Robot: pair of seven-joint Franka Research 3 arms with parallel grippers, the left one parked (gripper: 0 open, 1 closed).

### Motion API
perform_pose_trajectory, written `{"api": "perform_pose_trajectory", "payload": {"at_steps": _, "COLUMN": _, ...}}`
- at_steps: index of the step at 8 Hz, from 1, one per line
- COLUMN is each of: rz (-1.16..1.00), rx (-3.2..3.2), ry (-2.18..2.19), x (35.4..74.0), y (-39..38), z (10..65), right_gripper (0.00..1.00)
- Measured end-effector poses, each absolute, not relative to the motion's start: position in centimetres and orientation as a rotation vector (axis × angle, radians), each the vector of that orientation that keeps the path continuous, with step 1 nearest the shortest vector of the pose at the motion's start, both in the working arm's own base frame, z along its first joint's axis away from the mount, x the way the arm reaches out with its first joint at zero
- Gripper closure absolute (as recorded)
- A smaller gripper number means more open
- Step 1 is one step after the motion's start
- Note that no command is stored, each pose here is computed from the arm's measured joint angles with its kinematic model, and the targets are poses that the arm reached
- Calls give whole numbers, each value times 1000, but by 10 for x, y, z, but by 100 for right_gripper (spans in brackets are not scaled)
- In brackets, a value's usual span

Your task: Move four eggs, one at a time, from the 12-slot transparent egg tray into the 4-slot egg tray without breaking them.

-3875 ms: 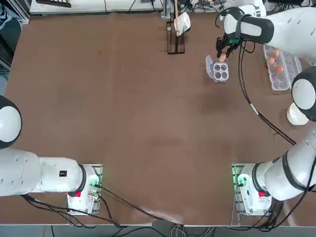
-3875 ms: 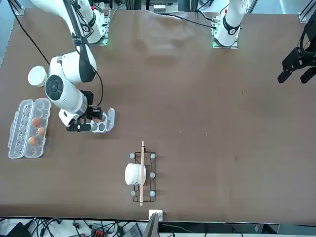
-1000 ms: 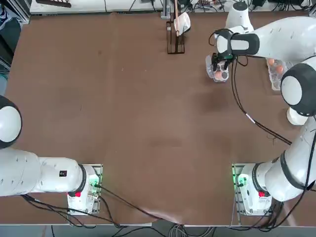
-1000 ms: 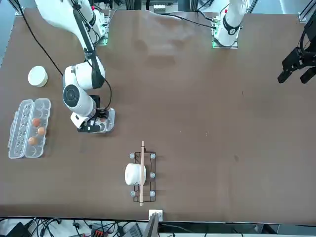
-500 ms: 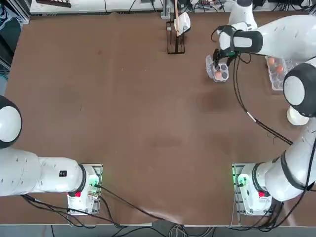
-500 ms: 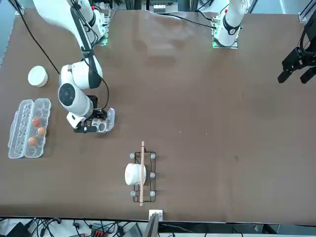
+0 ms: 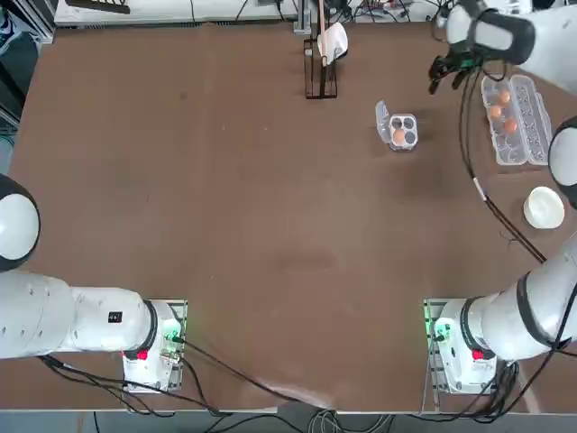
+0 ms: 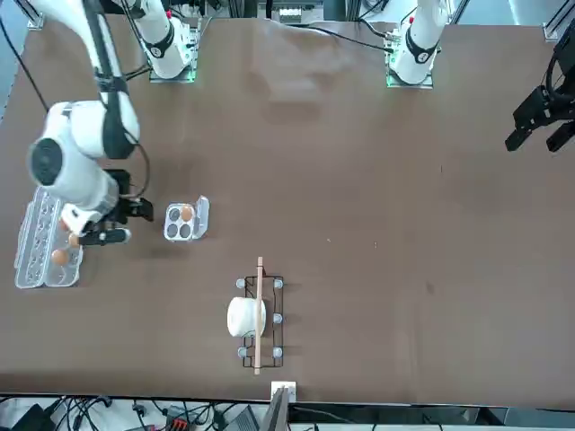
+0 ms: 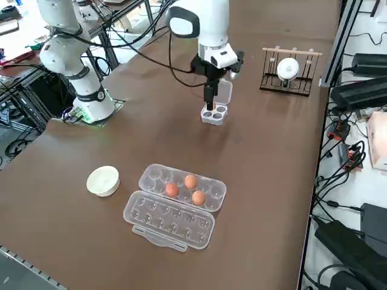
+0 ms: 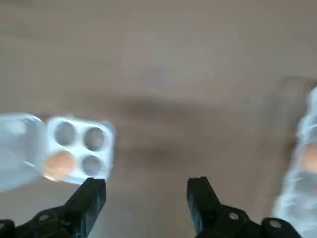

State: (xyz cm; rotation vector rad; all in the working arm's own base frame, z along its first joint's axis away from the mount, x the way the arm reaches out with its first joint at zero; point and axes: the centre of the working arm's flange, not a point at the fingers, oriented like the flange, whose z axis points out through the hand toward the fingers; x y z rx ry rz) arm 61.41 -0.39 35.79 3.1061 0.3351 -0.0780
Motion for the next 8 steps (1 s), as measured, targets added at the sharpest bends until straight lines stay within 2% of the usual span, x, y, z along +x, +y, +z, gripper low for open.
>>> {"api": "perform_pose_trajectory", "payload": {"at_steps": 3, "rz": -112, "rx": 2964, "ry": 882, "x": 606, "y": -122, "z": 364, "right_gripper": 0}}
{"api": "perform_pose_trajectory", "payload": {"at_steps": 5, "rz": -163, "rx": 2799, "ry": 1144, "x": 600, "y": -165, "z": 360, "right_gripper": 0}}
{"api": "perform_pose_trajectory", "payload": {"at_steps": 8, "rz": -115, "rx": 2638, "ry": 1477, "x": 600, "y": -210, "z": 329, "right_gripper": 0}}
